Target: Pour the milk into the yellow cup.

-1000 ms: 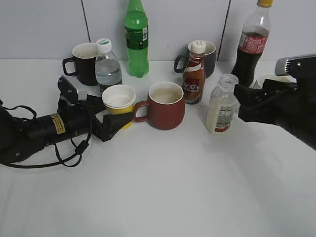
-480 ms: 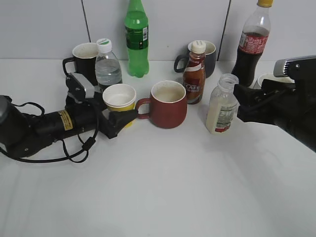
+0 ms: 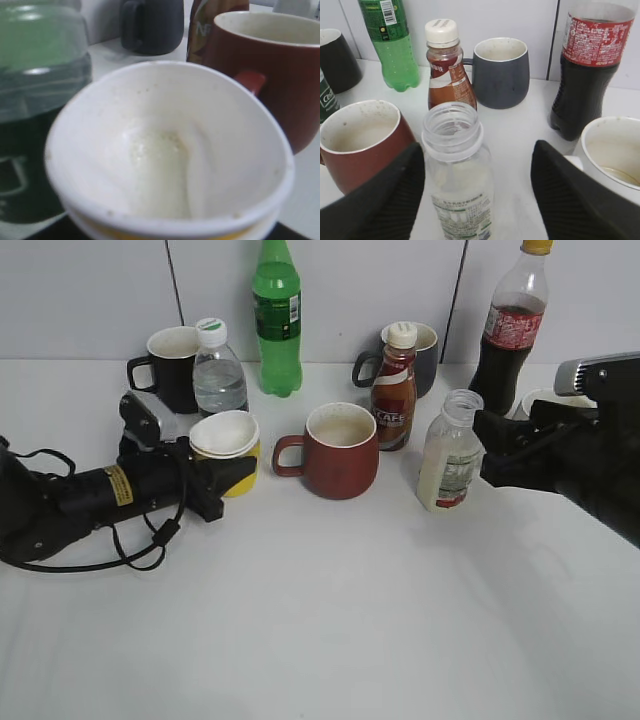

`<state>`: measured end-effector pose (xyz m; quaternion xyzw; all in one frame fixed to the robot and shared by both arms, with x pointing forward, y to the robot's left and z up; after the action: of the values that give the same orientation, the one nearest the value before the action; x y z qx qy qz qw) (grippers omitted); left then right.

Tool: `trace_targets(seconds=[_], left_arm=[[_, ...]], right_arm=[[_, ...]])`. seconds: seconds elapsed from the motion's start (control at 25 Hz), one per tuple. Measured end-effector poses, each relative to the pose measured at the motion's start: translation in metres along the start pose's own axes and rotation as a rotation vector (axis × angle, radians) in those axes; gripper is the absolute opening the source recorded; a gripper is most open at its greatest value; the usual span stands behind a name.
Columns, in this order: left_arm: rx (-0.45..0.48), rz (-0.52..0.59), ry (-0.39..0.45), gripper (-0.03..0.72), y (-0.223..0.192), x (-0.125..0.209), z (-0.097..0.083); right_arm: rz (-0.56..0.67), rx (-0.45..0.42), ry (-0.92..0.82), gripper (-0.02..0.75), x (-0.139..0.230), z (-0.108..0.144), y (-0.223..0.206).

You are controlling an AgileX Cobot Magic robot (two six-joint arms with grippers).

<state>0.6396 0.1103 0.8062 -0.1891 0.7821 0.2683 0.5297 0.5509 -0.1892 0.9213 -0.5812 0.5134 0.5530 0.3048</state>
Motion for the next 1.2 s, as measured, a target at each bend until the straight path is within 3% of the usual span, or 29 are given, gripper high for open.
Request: trace_targets(seconds=[0.2, 0.4, 0.68, 1.2], left_arm=[[-0.007, -0.021, 0.046, 0.275, 0.017, 0.005, 0.001], [-0.006, 0.005, 0.064, 0.273, 0.032, 0.007, -0.009], [0.029, 0.005, 0.017, 0.314, 0.048, -0.014, -0.032], [0.085, 0.012, -0.034, 0.398, 0.055, -0.024, -0.048]], right_arm=[[0.0, 0.0, 0.0, 0.501, 0.0, 0.0, 0.0], [0.002, 0.0, 0.008, 0.503, 0.001, 0.0, 0.0], [0.075, -0.008, 0.01, 0.594, 0.023, 0.004, -0.006], [0.195, -0.035, 0.022, 0.607, 0.063, 0.013, -0.012]])
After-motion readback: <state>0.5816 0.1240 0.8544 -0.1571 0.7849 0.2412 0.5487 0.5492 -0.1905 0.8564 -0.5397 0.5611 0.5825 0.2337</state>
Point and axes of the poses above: a point on each arm's last joint axis where the gripper is mounted, y pointing back along that axis away from the gripper, z along the wrist's bending axis when the last joint is at zero, x = y × z, the point moved 7 cm from there along -y, pointing out along that axis toward the gripper, and after that the axes turned 14 degrees about y, right-handed, at the moved point
